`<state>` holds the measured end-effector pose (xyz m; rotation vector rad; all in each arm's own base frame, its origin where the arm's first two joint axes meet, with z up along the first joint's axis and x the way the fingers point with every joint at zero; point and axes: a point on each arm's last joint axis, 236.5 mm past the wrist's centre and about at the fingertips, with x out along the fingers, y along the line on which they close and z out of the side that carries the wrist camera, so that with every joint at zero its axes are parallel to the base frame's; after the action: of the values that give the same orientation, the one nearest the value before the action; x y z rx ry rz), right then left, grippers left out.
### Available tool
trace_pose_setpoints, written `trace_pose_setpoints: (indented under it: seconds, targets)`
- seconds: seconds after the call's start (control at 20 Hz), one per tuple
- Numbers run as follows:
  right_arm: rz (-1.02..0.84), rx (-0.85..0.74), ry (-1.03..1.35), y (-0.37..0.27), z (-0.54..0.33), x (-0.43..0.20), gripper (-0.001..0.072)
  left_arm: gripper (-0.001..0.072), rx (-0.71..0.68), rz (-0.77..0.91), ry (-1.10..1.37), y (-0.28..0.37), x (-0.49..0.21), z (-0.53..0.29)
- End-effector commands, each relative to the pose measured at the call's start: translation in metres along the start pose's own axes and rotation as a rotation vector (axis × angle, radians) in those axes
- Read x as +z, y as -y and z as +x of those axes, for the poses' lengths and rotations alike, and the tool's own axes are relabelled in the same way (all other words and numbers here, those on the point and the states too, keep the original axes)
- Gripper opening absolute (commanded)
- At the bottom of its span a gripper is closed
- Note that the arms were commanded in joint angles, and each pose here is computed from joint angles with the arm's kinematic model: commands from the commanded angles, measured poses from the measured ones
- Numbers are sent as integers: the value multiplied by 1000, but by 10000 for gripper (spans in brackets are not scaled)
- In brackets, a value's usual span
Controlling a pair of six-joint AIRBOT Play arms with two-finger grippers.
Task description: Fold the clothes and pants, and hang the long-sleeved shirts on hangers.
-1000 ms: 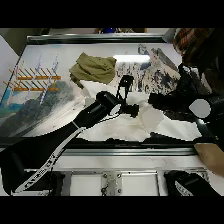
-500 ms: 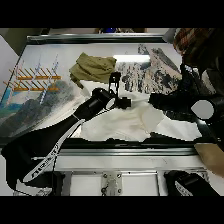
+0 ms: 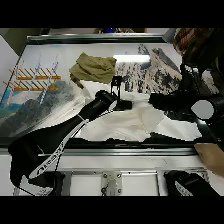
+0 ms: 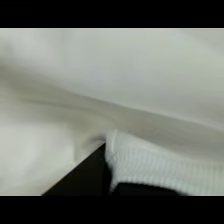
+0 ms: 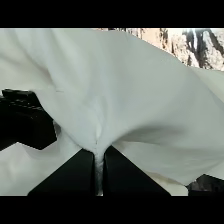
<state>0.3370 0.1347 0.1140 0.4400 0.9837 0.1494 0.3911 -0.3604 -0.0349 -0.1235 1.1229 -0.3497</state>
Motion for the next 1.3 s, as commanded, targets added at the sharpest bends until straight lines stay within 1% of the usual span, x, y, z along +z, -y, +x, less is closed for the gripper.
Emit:
trace_pose_setpoints:
  seconds: [0.0,0.1,0.2,0.25,0.3,0.35,0.45,0.55,0.7,0.8,0.95,1.05,1.15,1.2,1.25]
  targets:
    - [-32,-41,9,10,0,3,30,24,14,-32,35,-20,21,-17]
    - [-87,-67,32,17,-5,13,29,24,-1,0,112,-31,54,-65]
    - [-152,-54,93,7,-31,40,29,24,-27,103,229,-25,95,-148]
    - [-194,-33,143,-7,-53,57,29,24,-54,149,309,-14,113,-201]
    - [-226,-4,200,-23,-78,75,29,24,-111,178,390,2,125,-255]
    - [-252,37,259,-42,-106,90,29,24,-195,212,486,24,134,-315]
    - [-294,139,395,-83,-174,114,29,24,-338,264,669,57,135,-421]
    - [-323,271,503,-121,-236,122,29,24,-457,309,800,83,117,-501]
    - [-360,480,600,-168,-312,111,29,24,-646,357,969,115,88,-588]
    - [-382,559,641,-183,-345,102,29,24,-772,359,1080,126,74,-631]
    - [-390,604,713,-187,-377,97,30,24,-852,344,1164,125,65,-664]
    - [-387,627,763,-189,-394,96,29,23,-859,344,1180,125,67,-674]
    - [-365,637,764,-189,-396,97,29,23,-842,366,1180,131,72,-673]
    - [-357,629,743,-188,-389,98,29,23,-799,381,1180,132,79,-664]
    - [-345,617,705,-188,-376,100,29,23,-721,395,1179,130,89,-648]
